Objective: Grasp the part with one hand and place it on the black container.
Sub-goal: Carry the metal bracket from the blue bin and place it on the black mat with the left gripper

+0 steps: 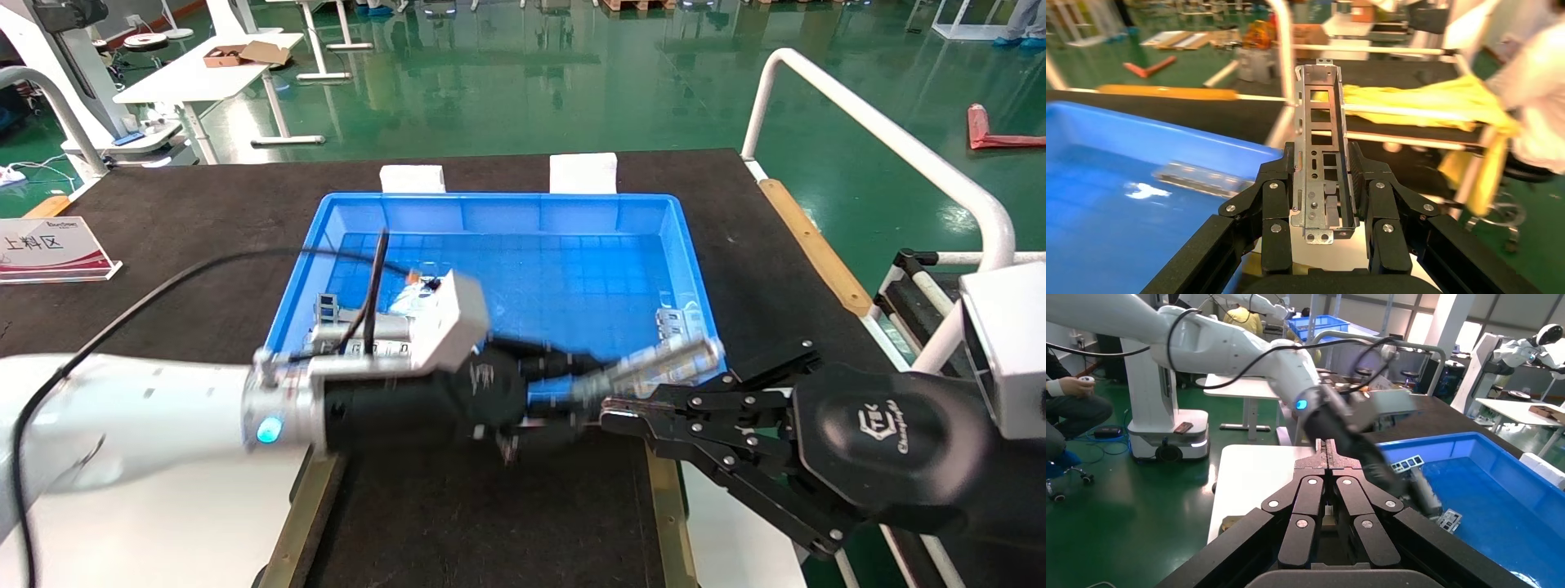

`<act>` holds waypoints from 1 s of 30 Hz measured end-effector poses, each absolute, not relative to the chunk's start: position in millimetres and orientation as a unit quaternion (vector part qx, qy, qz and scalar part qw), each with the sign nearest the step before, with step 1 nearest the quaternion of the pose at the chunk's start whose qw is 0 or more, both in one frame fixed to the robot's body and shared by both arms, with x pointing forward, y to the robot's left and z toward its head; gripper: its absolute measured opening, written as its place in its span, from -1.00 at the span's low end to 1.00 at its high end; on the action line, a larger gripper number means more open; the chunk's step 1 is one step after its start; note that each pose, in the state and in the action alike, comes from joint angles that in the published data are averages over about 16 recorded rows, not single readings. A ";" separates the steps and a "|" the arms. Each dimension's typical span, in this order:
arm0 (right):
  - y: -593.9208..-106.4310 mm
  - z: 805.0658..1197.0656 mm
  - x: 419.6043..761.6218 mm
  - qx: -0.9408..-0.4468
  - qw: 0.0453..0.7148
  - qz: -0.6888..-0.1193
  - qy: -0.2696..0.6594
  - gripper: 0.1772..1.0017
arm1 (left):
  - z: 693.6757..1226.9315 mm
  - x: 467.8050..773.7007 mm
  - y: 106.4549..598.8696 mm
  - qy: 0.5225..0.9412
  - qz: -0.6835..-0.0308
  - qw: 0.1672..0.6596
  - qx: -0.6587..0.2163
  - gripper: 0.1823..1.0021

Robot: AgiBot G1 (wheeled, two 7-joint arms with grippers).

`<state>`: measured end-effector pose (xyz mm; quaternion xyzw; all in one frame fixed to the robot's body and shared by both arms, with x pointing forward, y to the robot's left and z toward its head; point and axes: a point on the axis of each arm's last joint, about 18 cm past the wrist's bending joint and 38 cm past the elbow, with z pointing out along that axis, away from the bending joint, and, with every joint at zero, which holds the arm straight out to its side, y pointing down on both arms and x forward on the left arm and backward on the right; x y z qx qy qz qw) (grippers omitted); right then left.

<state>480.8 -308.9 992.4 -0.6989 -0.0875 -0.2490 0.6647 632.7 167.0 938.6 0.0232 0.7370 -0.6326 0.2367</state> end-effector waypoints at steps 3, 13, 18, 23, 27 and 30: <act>-308.9 992.4 480.8 -0.699 0.665 -0.249 -0.088 -0.97 | 918.4 616.8 169.9 0.746 -0.628 0.221 0.018 -0.56; -308.9 992.4 480.8 -0.699 0.665 -0.249 -0.088 -0.97 | 830.7 580.9 172.5 0.763 -0.615 0.186 -0.070 -0.56; -308.9 992.4 480.8 -0.699 0.665 -0.249 -0.088 -0.97 | 788.3 577.7 172.5 0.758 -0.609 0.186 -0.140 -0.56; -308.9 992.4 480.8 -0.699 0.665 -0.249 -0.088 -0.97 | 756.6 580.7 170.5 0.743 -0.606 0.194 -0.209 -0.56; -308.9 992.4 480.8 -0.699 0.665 -0.249 -0.088 -0.97 | 738.7 586.6 167.7 0.724 -0.606 0.202 -0.260 -0.56; -308.9 992.4 480.8 -0.699 0.665 -0.249 -0.088 -0.97 | 728.5 591.7 164.7 0.708 -0.607 0.208 -0.296 -0.56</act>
